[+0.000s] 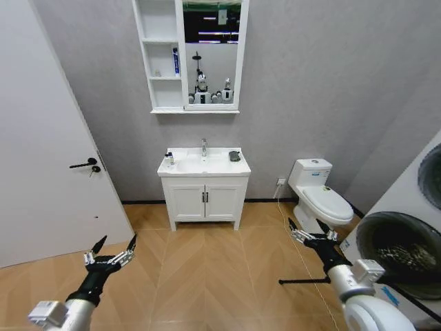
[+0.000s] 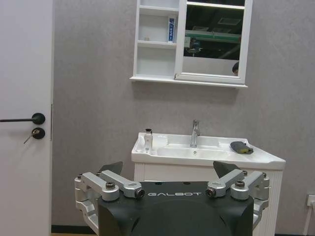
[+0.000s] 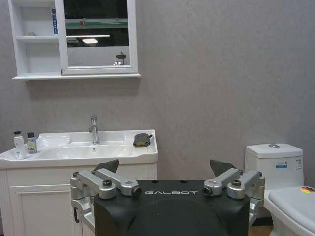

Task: Move facial cleanser and shampoo from washbasin to cabinet, then wipe washbasin with towel.

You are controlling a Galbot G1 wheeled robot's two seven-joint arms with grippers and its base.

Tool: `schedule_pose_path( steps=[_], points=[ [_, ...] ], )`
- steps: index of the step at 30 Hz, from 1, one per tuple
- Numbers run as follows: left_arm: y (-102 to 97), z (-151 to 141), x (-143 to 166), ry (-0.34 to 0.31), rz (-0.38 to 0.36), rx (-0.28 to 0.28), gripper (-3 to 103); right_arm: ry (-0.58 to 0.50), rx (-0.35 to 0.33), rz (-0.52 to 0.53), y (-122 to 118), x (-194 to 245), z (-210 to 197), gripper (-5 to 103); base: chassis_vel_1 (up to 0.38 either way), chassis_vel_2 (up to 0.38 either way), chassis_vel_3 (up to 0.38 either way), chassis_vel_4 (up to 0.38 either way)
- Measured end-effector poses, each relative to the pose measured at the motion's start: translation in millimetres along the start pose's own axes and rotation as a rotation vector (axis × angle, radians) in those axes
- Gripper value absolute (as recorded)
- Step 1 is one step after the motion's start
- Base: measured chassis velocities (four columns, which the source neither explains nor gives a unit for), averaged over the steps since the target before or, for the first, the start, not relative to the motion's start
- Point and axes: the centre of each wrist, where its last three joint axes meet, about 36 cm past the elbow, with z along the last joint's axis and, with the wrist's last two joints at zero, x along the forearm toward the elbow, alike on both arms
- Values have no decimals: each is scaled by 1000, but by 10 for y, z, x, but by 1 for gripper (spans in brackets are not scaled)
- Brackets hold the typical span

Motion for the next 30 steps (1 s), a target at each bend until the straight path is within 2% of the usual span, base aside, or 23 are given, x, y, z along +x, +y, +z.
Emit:
schedule_pose_path(
  steps=[19, 30],
  points=[
    [34, 26, -34, 8, -15, 5, 100, -3, 7, 6, 32, -5, -13, 100, 0, 0, 0, 0],
    [36, -2, -84, 7, 1, -1, 100, 5, 13, 22, 42, 30, -77, 100, 0, 0, 0, 0]
  ],
)
